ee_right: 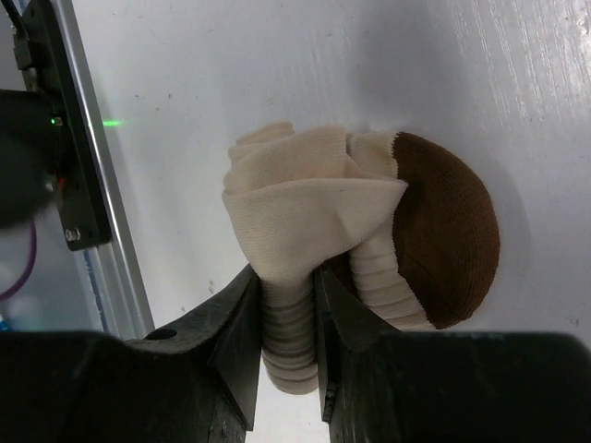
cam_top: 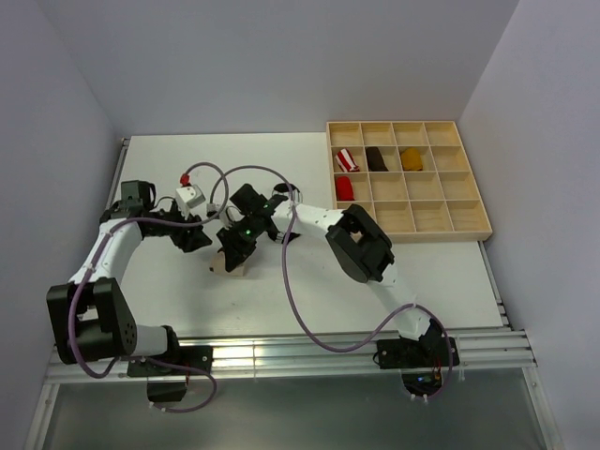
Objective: Roll the socks
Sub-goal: Roll the sock at the center of the board.
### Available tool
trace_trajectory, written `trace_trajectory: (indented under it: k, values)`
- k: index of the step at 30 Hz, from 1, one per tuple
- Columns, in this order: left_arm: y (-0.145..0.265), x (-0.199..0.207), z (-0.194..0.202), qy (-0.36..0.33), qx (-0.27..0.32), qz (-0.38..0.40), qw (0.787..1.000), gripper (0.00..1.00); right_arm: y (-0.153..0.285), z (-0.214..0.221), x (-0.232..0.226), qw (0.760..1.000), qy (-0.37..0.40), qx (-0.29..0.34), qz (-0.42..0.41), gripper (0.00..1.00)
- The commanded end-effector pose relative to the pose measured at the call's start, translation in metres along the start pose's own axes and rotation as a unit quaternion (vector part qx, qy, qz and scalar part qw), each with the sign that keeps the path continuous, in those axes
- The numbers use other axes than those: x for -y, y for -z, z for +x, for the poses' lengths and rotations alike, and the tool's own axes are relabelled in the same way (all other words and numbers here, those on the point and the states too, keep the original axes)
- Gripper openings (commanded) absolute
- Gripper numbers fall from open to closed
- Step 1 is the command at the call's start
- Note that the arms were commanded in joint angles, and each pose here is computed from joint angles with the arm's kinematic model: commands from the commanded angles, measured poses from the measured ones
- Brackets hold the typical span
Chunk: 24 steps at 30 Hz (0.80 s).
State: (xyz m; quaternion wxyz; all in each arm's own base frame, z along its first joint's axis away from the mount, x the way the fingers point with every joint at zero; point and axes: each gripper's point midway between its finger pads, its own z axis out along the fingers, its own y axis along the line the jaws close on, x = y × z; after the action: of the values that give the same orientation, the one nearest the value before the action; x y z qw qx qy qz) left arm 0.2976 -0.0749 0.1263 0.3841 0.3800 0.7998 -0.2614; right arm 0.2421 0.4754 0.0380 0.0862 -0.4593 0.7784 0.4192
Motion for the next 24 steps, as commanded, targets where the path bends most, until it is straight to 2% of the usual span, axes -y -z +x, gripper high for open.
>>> trace_trajectory:
  k: [1, 2, 13, 17, 24]
  values:
    - [-0.005, 0.025, 0.011, -0.036, -0.008, 0.068, 0.997, 0.68, -0.008, 0.030, 0.021, 0.997, -0.049, -0.047, 0.020, 0.18]
    - [-0.007, 0.028, 0.013, -0.040, -0.012, 0.078, 0.996, 0.75, -0.009, 0.032, 0.022, 0.997, -0.052, -0.050, 0.017, 0.18]
    - [-0.035, 0.054, 0.040, -0.081, -0.054, 0.109, 0.989, 0.63, -0.011, 0.037, 0.027, 0.995, -0.080, -0.056, 0.016, 0.18]
    - [-0.045, 0.049, 0.038, -0.070, -0.052, 0.090, 0.992, 0.58, -0.012, 0.039, 0.027, 0.995, -0.082, -0.056, 0.014, 0.18]
    - [-0.051, 0.046, 0.050, -0.062, -0.069, 0.095, 0.991, 0.55, -0.012, 0.038, 0.027, 0.995, -0.084, -0.055, 0.008, 0.18]
